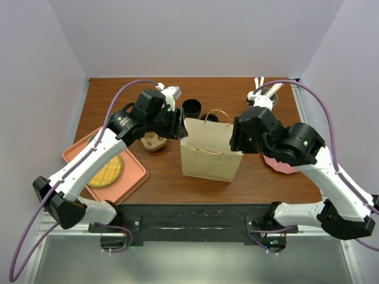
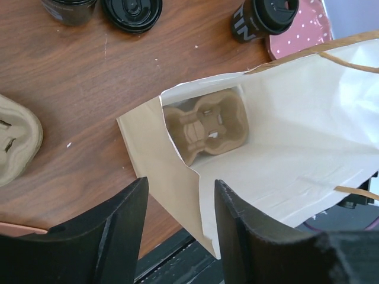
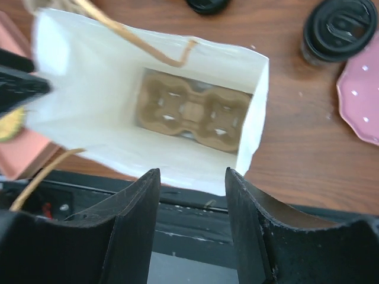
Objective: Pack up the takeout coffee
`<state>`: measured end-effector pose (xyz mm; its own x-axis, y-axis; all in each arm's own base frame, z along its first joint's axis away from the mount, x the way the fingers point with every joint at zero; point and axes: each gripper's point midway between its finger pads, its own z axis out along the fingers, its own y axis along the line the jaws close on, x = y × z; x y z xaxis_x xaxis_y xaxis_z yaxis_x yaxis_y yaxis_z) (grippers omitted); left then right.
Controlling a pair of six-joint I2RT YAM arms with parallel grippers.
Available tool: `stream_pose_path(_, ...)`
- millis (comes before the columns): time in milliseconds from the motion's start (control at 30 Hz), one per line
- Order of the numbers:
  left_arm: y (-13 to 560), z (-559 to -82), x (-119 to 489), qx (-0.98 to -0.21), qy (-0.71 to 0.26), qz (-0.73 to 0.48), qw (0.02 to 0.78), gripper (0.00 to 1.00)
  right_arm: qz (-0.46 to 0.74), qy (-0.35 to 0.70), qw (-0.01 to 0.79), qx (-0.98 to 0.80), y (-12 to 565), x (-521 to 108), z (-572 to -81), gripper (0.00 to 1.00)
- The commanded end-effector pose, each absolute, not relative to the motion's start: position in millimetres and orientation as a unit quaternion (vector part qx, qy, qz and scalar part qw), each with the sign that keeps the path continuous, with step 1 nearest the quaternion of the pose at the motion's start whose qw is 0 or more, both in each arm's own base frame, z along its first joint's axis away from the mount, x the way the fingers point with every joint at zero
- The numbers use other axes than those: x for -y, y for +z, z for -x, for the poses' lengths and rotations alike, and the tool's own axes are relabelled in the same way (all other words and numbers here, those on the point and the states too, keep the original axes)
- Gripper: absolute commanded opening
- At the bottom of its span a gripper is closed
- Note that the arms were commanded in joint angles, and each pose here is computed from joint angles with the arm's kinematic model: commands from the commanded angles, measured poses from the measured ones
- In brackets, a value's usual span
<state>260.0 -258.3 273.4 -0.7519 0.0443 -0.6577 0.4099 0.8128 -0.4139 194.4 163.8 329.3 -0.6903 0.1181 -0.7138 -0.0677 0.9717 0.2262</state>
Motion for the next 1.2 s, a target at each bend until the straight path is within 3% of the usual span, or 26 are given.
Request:
stream_pose_path(0,277,-263,263,-0.887,-0.282,-0.156,0.329,0.50,-0.039,0.053,0.383,-0.922,307,-149,-208,0.53)
stream_pose_path(133,273,-270,267,-0.886,-0.274,-0.171,0.332,0.44,-0.047,-0.007,0.394,-0.918,299,-126,-227,0.53)
stream_pose_path(367,277,-279,270,-0.886,-0.262,-0.186,0.334,0.32,-0.049,-0.015,0.388,-0.920,291,-114,-237,0.58)
stream_pose_path(433,277,-278,270,-0.886,-0.263,-0.188,0.334,0.26,-0.039,0.011,0.380,-0.924,281,-126,-237,0.49)
stream_pose_path(467,277,-278,272,-0.885,-0.266,-0.189,0.332,0.18,-0.035,0.021,0.379,-0.925,279,-131,-238,0.43)
stream_pose_path(500,276,-277,272,-0.886,-0.268,-0.188,0.329,0.12,-0.028,0.028,0.378,-0.925,277,-135,-238,0.29)
stream_pose_path(567,283,-272,275,-0.885,-0.282,-0.181,0.323,0.00,-0.017,0.039,0.373,-0.927,275,-142,-240,0.14)
stream_pose_path(600,283,-271,276,-0.889,-0.286,-0.173,0.313,0.00,-0.009,0.036,0.372,-0.928,276,-142,-241,0.01)
stream_pose_path(767,298,-242,280,-0.910,-0.302,-0.133,0.250,0.00,-0.004,0.042,0.389,-0.920,316,-143,-244,0.00)
stream_pose_path(833,294,-237,274,-0.908,-0.307,-0.119,0.260,0.00,0.003,0.048,0.376,-0.925,301,-149,-244,0.00)
stream_pose_path(867,265,-230,268,-0.921,-0.295,-0.104,0.232,0.00,0.006,0.049,0.367,-0.929,291,-151,-242,0.00)
stream_pose_path(1000,267,-226,270,-0.918,-0.306,-0.098,0.231,0.01,0.019,0.043,0.342,-0.939,266,-157,-242,0.00)
stream_pose_path(1133,275,-235,265,-0.922,-0.279,-0.112,0.243,0.31,0.025,0.027,0.365,-0.930,281,-154,-253,0.00)
stream_pose_path(1167,281,-238,265,-0.919,-0.276,-0.127,0.252,0.33,0.026,0.026,0.368,-0.929,284,-154,-254,0.00)
